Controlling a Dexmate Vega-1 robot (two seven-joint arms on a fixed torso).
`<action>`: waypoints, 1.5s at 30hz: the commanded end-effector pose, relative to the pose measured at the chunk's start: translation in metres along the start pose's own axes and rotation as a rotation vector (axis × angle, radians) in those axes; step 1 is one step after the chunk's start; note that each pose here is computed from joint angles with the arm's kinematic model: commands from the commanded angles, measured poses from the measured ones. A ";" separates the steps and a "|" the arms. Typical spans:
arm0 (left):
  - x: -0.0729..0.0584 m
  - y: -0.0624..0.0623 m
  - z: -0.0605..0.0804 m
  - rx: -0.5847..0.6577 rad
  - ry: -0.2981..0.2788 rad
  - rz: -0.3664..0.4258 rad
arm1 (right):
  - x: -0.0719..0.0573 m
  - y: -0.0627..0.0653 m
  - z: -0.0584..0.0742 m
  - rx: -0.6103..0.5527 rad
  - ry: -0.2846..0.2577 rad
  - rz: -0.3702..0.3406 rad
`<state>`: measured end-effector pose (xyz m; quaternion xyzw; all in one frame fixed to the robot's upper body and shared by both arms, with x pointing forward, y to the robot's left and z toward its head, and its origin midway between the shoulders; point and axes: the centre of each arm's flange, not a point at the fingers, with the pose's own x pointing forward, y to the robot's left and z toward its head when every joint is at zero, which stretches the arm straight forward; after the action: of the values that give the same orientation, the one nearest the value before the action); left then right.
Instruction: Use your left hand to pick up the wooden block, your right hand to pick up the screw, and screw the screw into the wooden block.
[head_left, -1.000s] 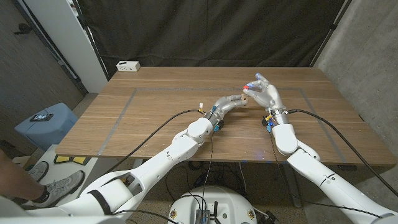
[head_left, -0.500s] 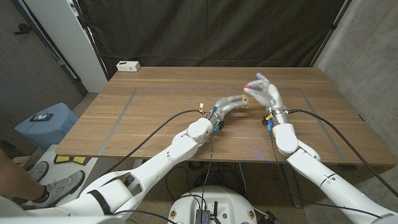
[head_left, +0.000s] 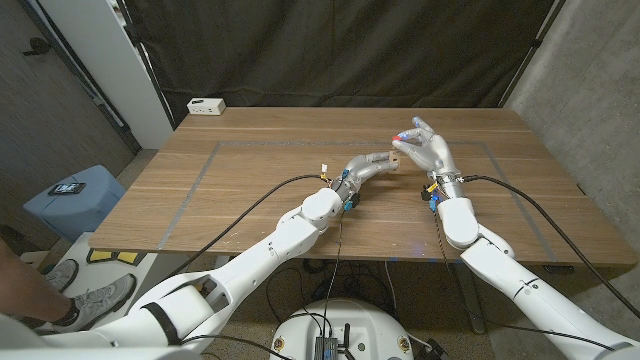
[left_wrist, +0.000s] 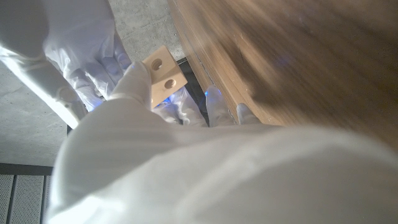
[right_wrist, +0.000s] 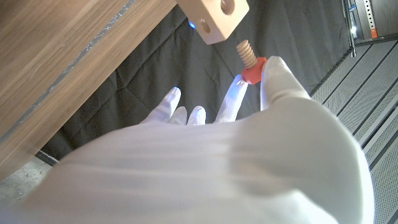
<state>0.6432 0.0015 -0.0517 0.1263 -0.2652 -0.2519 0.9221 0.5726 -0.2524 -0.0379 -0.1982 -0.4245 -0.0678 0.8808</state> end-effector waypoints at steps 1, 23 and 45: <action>0.003 0.001 0.000 0.011 0.000 -0.008 | 0.002 0.001 -0.002 0.008 0.007 0.002; 0.006 0.000 0.006 0.098 -0.013 -0.010 | 0.004 -0.009 -0.001 0.000 0.019 -0.017; 0.001 -0.004 0.006 0.116 -0.031 -0.004 | -0.004 -0.017 0.003 -0.010 0.034 -0.022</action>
<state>0.6430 -0.0024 -0.0461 0.1715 -0.2850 -0.2410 0.9117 0.5674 -0.2659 -0.0339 -0.1962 -0.4150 -0.0812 0.8847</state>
